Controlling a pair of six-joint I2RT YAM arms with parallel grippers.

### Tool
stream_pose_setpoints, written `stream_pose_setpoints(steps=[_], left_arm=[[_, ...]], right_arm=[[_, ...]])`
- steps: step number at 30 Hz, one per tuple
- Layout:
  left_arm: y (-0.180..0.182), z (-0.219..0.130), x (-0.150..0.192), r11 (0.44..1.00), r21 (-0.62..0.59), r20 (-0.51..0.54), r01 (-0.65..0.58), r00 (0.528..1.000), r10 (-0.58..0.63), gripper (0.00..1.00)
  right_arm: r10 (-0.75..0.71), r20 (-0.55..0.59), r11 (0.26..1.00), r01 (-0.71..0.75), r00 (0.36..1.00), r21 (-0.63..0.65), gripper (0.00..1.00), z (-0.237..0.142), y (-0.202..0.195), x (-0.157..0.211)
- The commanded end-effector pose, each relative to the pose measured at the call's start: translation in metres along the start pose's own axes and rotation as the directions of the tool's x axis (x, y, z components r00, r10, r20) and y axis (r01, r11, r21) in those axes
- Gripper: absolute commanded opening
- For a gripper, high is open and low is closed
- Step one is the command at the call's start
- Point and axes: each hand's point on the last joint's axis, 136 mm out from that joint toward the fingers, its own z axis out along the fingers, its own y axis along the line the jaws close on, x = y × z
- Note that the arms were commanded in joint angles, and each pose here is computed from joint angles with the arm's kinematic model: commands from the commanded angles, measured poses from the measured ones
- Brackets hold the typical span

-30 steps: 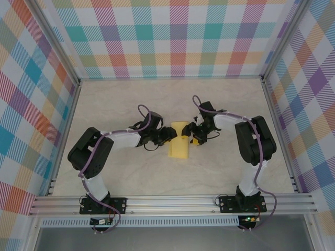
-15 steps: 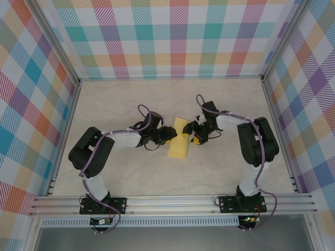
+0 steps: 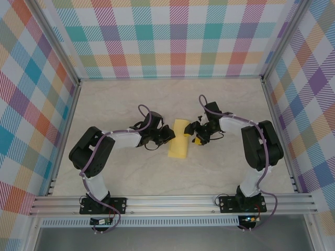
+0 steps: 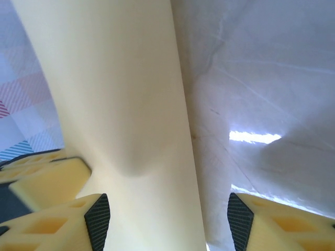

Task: Fold a paper plane with a square sheet of paper (pick it up from the middle)
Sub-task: Hold the square sheet of paper at the center of the table.

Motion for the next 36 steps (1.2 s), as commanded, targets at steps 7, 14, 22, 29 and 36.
stream_pose_setpoints(steps=[7,14,22,29,36], left_arm=[[0.004,0.001,0.008,1.0,-0.019,-0.013,-0.017,1.0,0.017,0.09],[0.001,0.003,0.008,1.0,-0.01,-0.021,-0.018,1.0,0.018,0.1],[0.002,0.002,0.009,1.0,-0.009,-0.021,-0.017,1.0,0.017,0.12],[0.015,-0.027,-0.004,0.991,-0.132,0.097,-0.016,0.995,0.029,0.41],[0.03,-0.078,-0.02,0.961,-0.275,0.267,0.013,0.962,0.063,0.55]], right_arm=[[-0.004,-0.018,0.996,0.002,1.0,-0.092,0.59,0.003,0.008,0.008],[-0.024,-0.034,0.998,0.022,0.999,-0.061,0.57,0.013,0.01,0.007],[-0.029,-0.05,0.999,0.03,0.998,0.021,0.5,0.022,-0.002,0.006],[-0.005,-0.044,0.995,0.009,0.999,0.095,0.49,0.023,-0.016,0.004],[-0.02,-0.064,0.986,0.03,0.998,0.161,0.52,0.023,-0.019,0.005]])
